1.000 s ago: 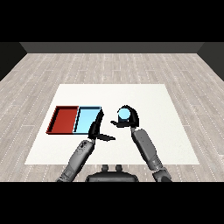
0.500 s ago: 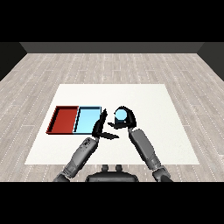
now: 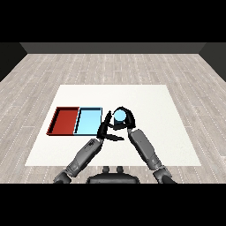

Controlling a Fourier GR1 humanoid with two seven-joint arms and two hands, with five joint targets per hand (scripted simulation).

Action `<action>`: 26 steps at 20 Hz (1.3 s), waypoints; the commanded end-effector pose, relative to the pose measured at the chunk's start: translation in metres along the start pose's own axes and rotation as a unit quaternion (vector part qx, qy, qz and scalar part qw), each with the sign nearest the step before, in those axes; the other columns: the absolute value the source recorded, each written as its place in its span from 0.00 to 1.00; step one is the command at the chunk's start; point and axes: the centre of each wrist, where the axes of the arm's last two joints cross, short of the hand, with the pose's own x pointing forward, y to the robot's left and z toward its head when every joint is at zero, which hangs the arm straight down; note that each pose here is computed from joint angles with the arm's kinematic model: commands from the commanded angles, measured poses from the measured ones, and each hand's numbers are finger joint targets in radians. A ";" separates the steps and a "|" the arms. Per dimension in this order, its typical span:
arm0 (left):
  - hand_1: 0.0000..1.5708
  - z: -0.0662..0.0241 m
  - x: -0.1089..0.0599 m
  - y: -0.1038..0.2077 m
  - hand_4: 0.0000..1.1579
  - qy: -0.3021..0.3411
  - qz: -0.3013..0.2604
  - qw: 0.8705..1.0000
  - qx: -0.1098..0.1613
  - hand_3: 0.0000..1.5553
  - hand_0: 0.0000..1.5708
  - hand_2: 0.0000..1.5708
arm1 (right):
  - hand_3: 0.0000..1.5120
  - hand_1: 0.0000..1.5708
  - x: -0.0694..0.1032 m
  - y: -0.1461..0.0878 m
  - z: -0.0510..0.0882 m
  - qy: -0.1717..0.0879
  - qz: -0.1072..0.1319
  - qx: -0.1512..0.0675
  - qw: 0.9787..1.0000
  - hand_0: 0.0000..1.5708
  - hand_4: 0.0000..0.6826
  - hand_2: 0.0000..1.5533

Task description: Pick the blue can and put it in the blue box

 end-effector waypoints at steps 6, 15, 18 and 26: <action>0.00 -0.0147 -0.002 -0.009 0.00 0.011 -0.010 1.000 -0.004 0.00 0.00 0.00 | 0.91 0.91 0.009 0.012 -0.004 -0.002 -0.012 0.006 1.000 0.91 0.82 0.94; 0.00 -0.0156 0.006 -0.019 0.00 0.021 -0.016 1.000 0.001 0.00 0.00 0.00 | 0.91 0.91 -0.004 0.023 0.013 -0.005 -0.015 0.012 1.000 0.91 0.80 0.94; 0.00 -0.0229 -0.005 -0.003 0.00 0.011 -0.011 1.000 -0.004 0.00 0.00 0.00 | 0.91 0.91 0.001 0.032 0.008 -0.002 -0.015 0.021 1.000 0.91 0.78 0.94; 0.00 -0.0261 -0.002 -0.029 0.00 0.007 -0.031 0.999 -0.011 0.00 0.00 0.00 | 0.89 0.91 0.003 0.033 0.004 -0.009 0.003 0.035 0.999 0.91 0.76 0.93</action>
